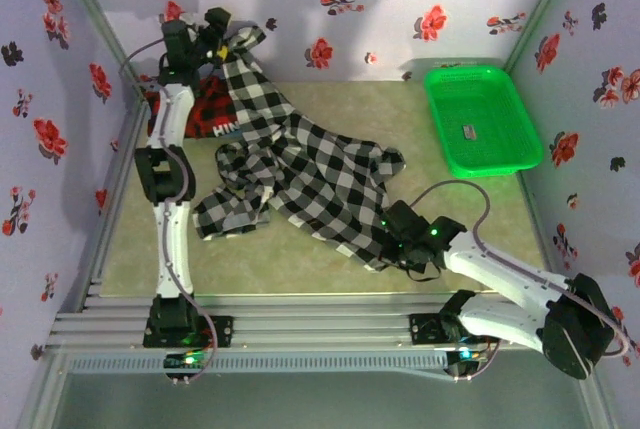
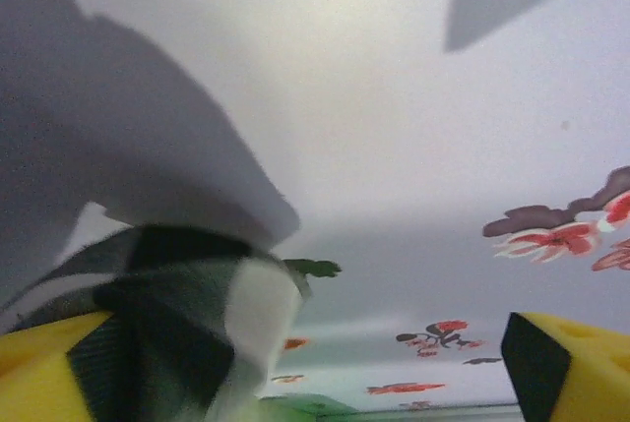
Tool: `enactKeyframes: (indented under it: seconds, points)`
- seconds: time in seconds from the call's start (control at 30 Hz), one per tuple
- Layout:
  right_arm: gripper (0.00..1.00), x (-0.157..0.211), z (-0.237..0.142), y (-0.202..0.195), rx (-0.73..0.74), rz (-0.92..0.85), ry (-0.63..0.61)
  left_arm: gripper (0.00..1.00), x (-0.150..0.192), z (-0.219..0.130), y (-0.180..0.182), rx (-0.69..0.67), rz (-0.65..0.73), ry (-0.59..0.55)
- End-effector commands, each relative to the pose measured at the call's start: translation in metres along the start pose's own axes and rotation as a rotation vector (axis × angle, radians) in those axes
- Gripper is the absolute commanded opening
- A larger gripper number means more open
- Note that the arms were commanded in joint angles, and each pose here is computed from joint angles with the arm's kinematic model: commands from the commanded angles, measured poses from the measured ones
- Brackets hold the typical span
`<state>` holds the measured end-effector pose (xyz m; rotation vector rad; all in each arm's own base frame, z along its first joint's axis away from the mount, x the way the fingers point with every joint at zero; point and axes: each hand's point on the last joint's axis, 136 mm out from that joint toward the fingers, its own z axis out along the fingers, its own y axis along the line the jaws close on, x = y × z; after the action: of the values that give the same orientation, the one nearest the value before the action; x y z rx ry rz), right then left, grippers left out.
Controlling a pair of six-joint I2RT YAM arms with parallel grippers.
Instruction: Fold and stack the long sleeve shirts
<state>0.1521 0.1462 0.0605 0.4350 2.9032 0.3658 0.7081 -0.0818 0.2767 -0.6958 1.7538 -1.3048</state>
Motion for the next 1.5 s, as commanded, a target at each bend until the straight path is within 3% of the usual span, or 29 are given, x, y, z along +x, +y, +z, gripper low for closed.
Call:
enactKeyframes:
  seconds: [0.0,0.1,0.2,0.37,0.57,0.67,0.8,1.27,1.47]
  points:
    - [0.01,-0.002,-0.005,-0.003,0.012,-0.005,0.001,1.0,0.009,-0.082,-0.135,0.113,0.299,0.013]
    - [0.04,-0.008,-0.008,-0.002,0.012,-0.017,-0.002,1.0,0.025,-0.143,-0.153,-0.013,0.451,0.02]
    - [0.12,-0.018,-0.011,-0.004,0.023,-0.015,-0.012,1.0,0.048,-0.199,-0.139,-0.157,0.501,0.051]
    - [0.45,-0.029,-0.018,0.003,-0.007,-0.016,-0.033,1.0,0.12,-0.289,-0.055,-0.456,0.475,0.18]
    - [0.54,-0.019,-0.029,0.014,-0.078,-0.006,0.014,1.0,0.238,-0.378,0.044,-0.808,0.49,0.515]
    - [0.56,-0.005,-0.029,0.014,-0.079,0.005,0.057,1.0,0.286,-0.395,0.073,-0.862,0.436,0.63]
    - [0.57,0.01,-0.02,0.01,-0.06,-0.011,0.076,0.99,0.313,-0.413,0.115,-0.957,0.383,0.678]
    - [0.57,0.02,0.025,0.018,-0.063,0.014,0.083,0.9,0.305,-0.386,0.196,-1.091,0.478,0.685]
    - [0.53,0.009,0.038,0.017,-0.05,0.058,0.028,0.68,0.3,-0.371,0.228,-1.099,0.441,0.677]
